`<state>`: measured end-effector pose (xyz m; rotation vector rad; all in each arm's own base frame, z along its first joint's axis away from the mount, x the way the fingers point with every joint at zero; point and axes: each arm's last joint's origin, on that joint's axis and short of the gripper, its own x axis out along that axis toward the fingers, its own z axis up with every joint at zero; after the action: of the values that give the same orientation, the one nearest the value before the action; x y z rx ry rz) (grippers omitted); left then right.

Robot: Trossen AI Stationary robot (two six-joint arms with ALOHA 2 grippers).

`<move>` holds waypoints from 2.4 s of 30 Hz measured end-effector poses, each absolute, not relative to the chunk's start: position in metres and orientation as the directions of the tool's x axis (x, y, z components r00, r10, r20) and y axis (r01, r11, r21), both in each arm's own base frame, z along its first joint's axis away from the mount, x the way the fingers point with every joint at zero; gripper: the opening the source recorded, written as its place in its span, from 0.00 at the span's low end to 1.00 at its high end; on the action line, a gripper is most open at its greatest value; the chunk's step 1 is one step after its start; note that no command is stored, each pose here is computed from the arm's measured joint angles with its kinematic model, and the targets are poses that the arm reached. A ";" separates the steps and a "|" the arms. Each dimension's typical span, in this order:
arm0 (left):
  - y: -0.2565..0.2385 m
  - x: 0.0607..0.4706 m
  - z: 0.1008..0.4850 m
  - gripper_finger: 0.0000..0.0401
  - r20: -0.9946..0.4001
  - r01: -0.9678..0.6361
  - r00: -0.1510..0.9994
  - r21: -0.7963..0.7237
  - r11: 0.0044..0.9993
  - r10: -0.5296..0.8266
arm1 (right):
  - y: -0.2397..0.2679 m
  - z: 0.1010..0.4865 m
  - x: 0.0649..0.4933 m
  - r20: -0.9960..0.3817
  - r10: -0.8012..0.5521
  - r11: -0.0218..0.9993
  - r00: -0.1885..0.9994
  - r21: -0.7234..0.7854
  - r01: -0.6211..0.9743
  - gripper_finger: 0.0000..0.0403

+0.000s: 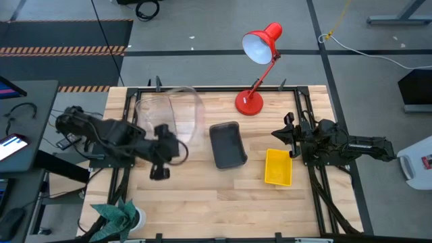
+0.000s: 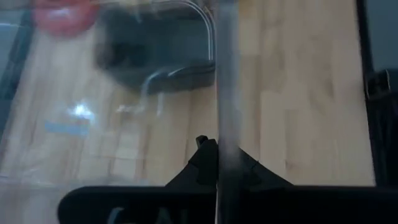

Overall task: Stack baskets by color
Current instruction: Stack the bottom transparent bin on the top transparent bin

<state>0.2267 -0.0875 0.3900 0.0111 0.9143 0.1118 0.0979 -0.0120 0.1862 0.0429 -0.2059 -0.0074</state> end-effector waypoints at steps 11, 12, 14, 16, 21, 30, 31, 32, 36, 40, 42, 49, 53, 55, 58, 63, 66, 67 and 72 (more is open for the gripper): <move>-0.044 0.202 0.414 0.01 -0.904 -0.375 0.399 -0.007 0.927 0.155 | -0.012 0.186 0.098 0.204 -0.011 0.999 0.979 0.043 0.003 0.04; -0.041 0.201 0.413 0.01 -0.911 -0.386 0.382 -0.002 0.922 0.157 | -0.012 0.186 0.098 0.204 -0.012 0.999 0.979 0.044 0.003 0.04; -0.035 0.203 0.413 0.01 -0.914 -0.389 0.378 -0.013 0.921 0.147 | -0.012 0.186 0.098 0.204 -0.012 0.999 0.979 0.044 0.003 0.04; -0.030 0.203 0.413 0.01 -0.920 -0.383 0.371 -0.024 0.923 0.130 | -0.012 0.186 0.098 0.204 -0.012 0.999 0.979 0.044 0.003 0.04; -0.019 0.205 0.413 0.01 -0.929 -0.369 0.357 -0.048 0.928 0.094 | -0.012 0.186 0.098 0.204 -0.012 0.999 0.979 0.044 0.003 0.04; -0.008 0.206 0.413 0.01 -0.928 -0.312 0.354 -0.002 0.950 0.114 | -0.012 0.186 0.098 0.204 -0.012 0.999 0.979 0.044 0.003 0.04; -0.007 0.206 0.412 0.01 -0.929 -0.310 0.352 0.001 0.951 0.116 | -0.012 0.186 0.098 0.204 -0.012 0.999 0.979 0.043 0.003 0.04; -0.007 0.206 0.410 0.01 -0.931 -0.310 0.345 0.008 0.951 0.120 | -0.012 0.186 0.098 0.204 -0.012 0.999 0.979 0.044 0.003 0.04; -0.007 0.208 0.392 0.01 -0.954 -0.274 0.272 0.046 0.961 0.123 | -0.012 0.186 0.098 0.204 -0.012 0.999 0.979 0.043 0.003 0.04; -0.007 0.208 0.379 0.01 -0.971 -0.217 0.221 0.045 0.975 0.094 | -0.012 0.186 0.098 0.204 -0.012 0.999 0.979 0.044 0.003 0.04; -0.007 0.208 0.375 0.01 -0.973 -0.203 0.209 0.052 0.978 0.095 | -0.012 0.186 0.098 0.204 -0.012 0.999 0.979 0.044 0.003 0.04; -0.006 0.198 0.363 0.01 -0.978 -0.173 0.173 0.089 0.981 0.119 | -0.012 0.186 0.098 0.204 -0.012 0.999 0.979 0.044 0.003 0.04; -0.005 0.183 0.353 0.01 -0.981 -0.224 0.146 0.093 0.970 0.128 | -0.012 0.186 0.098 0.205 -0.012 0.999 0.979 0.044 0.003 0.04; -0.004 0.179 0.349 0.01 -0.982 -0.247 0.138 0.094 0.964 0.131 | -0.012 0.186 0.098 0.205 -0.011 0.999 0.979 0.043 0.002 0.04; -0.004 0.175 0.343 0.01 -0.983 -0.272 0.120 0.104 0.957 0.141 | -0.012 0.186 0.098 0.205 -0.012 0.999 0.979 0.044 0.003 0.04; -0.004 0.176 0.329 0.01 -0.985 -0.294 0.078 0.126 0.947 0.155 | -0.012 0.186 0.098 0.204 -0.012 0.999 0.979 0.044 0.003 0.04; -0.003 0.176 0.321 0.01 -0.985 -0.304 0.057 0.137 0.943 0.162 | -0.012 0.186 0.098 0.205 -0.012 0.999 0.979 0.044 0.003 0.04; -0.003 0.176 0.320 0.01 -0.984 -0.308 0.056 0.141 0.941 0.166 | -0.012 0.186 0.098 0.205 -0.012 0.999 0.979 0.044 0.003 0.04; -0.003 0.178 0.314 0.01 -0.979 -0.316 0.062 0.163 0.935 0.192 | -0.012 0.186 0.098 0.204 -0.011 0.999 0.979 0.044 0.003 0.04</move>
<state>0.1782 -0.0027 0.3141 -0.1028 1.4593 0.3850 0.0979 -0.0120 0.1862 0.0432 -0.2060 -0.0071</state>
